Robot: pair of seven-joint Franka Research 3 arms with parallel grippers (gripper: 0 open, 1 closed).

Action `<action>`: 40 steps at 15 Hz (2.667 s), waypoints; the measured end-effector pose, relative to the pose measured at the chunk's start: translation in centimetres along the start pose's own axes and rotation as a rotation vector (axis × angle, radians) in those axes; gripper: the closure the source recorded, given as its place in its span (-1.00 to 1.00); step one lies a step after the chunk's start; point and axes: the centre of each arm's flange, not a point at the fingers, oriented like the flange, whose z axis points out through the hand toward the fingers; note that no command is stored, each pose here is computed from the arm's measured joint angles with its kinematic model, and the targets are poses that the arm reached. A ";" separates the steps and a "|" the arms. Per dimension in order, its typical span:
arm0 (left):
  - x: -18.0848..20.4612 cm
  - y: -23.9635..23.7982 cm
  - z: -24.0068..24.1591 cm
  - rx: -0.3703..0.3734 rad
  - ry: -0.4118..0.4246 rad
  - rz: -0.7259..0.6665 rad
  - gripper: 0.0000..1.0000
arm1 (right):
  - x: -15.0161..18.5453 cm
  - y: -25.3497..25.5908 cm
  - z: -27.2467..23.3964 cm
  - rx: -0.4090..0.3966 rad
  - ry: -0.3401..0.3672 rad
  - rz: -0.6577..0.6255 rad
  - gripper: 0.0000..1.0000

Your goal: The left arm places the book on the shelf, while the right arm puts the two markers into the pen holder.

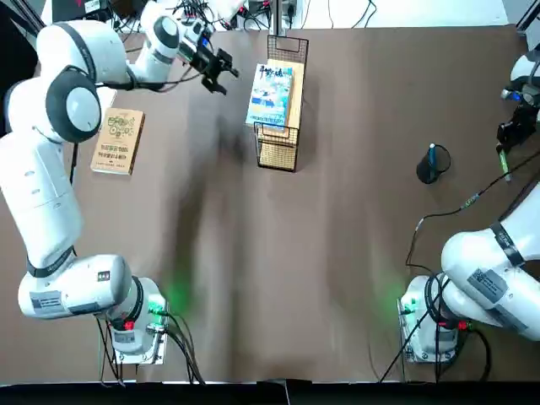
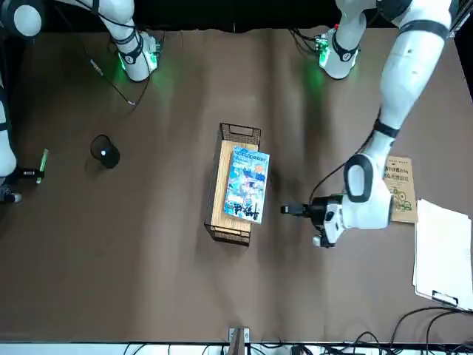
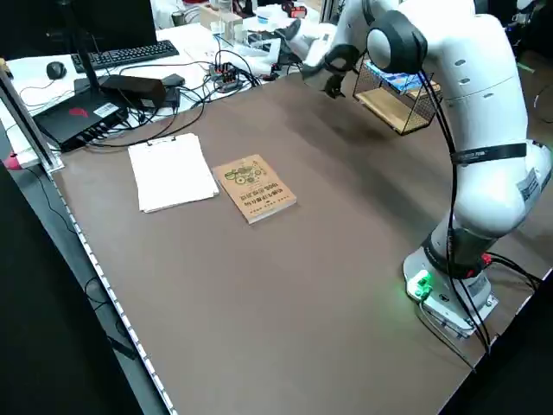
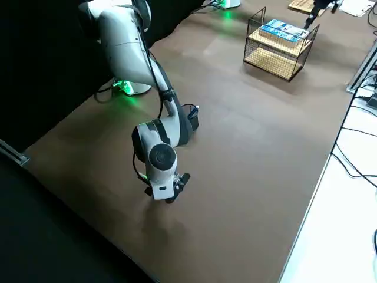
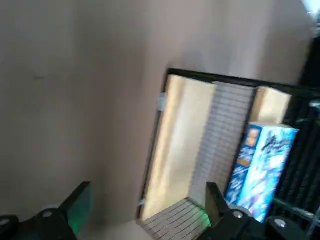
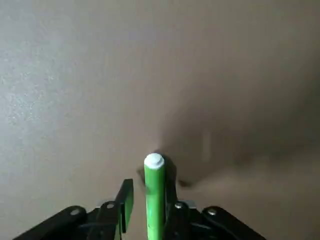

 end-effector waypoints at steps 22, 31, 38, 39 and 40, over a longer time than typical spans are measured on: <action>-14.7 15.7 -32.5 0.925 0.197 0.002 -0.99 | -0.6 -15.6 -15.4 0.567 0.046 -0.403 0.65; -16.5 15.5 -32.0 0.866 0.193 -0.067 -0.99 | -0.9 -20.4 -16.6 1.141 0.340 -0.634 0.65; -16.6 15.4 -31.8 0.867 0.177 -0.060 -0.99 | -2.0 -18.7 -5.2 1.329 0.575 -0.818 0.65; -16.6 15.5 -31.8 0.867 0.177 -0.059 -0.99 | -2.1 -18.3 -4.7 1.332 0.589 -0.819 0.65; -16.6 15.5 -31.8 0.868 0.176 -0.059 -0.99 | -2.3 -17.9 -4.6 1.330 0.603 -0.823 0.65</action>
